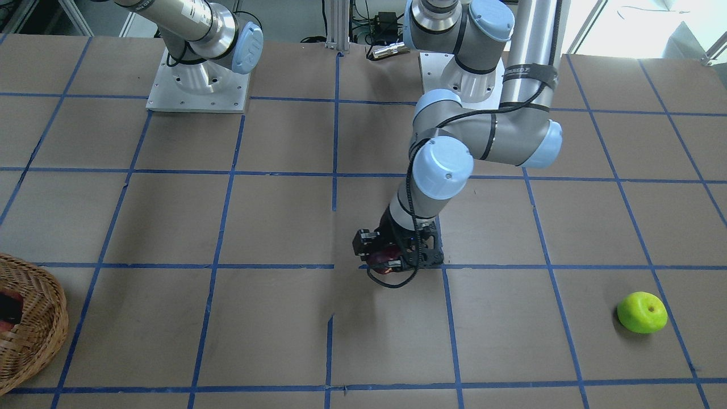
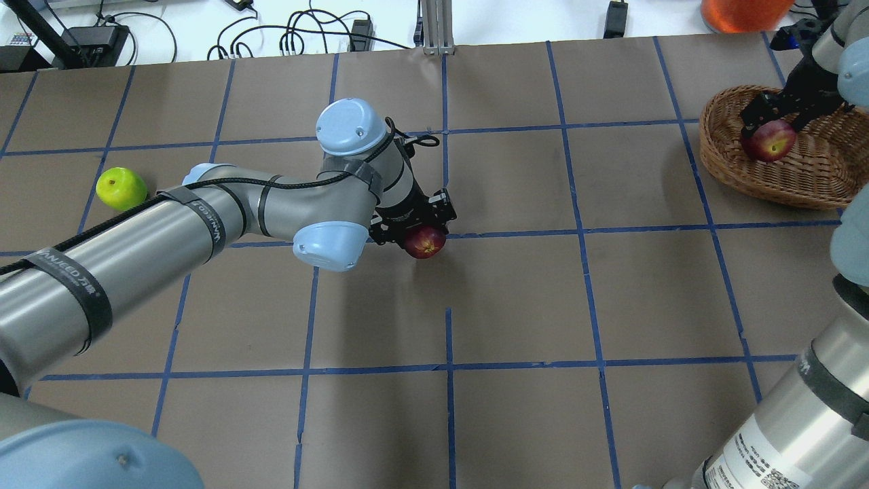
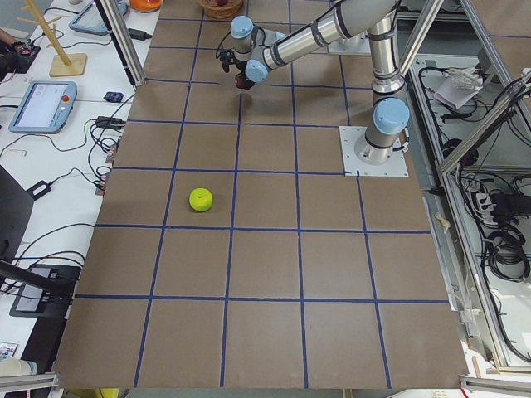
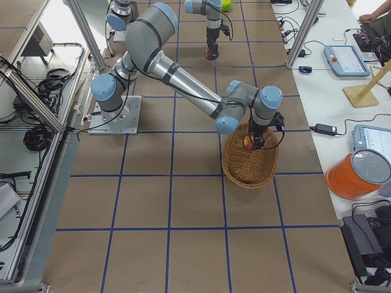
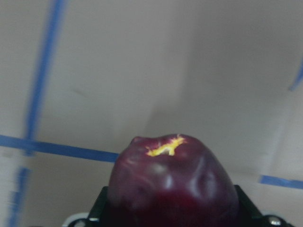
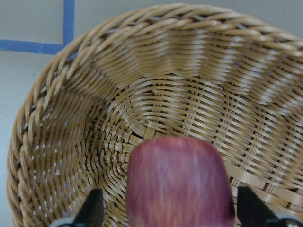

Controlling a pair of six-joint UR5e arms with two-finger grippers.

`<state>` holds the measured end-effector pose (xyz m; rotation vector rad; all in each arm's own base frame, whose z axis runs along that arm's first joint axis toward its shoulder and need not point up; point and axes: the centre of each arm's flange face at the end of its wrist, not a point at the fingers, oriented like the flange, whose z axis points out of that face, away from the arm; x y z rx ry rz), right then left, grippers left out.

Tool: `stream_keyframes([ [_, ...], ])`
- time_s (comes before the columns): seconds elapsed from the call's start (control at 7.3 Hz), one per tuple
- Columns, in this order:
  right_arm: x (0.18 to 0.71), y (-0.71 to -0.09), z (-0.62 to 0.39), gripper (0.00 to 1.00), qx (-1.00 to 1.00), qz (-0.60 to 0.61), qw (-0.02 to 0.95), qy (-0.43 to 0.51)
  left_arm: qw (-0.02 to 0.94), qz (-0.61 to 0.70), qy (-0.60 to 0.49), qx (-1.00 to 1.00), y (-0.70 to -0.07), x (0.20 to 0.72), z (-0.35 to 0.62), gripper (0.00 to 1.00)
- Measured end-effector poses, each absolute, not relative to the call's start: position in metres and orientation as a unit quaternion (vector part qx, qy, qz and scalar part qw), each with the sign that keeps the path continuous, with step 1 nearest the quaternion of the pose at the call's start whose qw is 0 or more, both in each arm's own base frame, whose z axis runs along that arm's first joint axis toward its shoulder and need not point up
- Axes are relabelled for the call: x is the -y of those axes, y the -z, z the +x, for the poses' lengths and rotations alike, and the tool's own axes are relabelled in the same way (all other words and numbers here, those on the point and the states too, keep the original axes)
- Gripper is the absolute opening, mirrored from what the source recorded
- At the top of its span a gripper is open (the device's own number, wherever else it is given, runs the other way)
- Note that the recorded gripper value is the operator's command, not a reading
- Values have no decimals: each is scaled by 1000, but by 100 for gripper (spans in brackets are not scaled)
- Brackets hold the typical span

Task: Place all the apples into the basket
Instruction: 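Drop the red apple into the basket while the left carries the dark apple, then release the dark apple and move the left gripper toward the green apple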

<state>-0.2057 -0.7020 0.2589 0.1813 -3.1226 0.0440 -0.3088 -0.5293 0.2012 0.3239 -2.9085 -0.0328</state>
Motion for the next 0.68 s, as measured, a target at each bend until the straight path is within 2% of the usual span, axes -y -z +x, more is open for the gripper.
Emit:
stream_keyframes([
  [0.14, 710, -273, -190, 100, 997, 69, 9, -16, 110, 114, 7, 987, -196, 529, -315, 88],
  [0.27, 715, -288, -172, 100, 997, 71, 9, -15, 117, 125, -5, 985, -193, 532, -319, 100],
  [0.68, 712, -325, -102, 100, 999, 42, -4, 0, 133, 138, -39, 981, -211, 542, -316, 100],
])
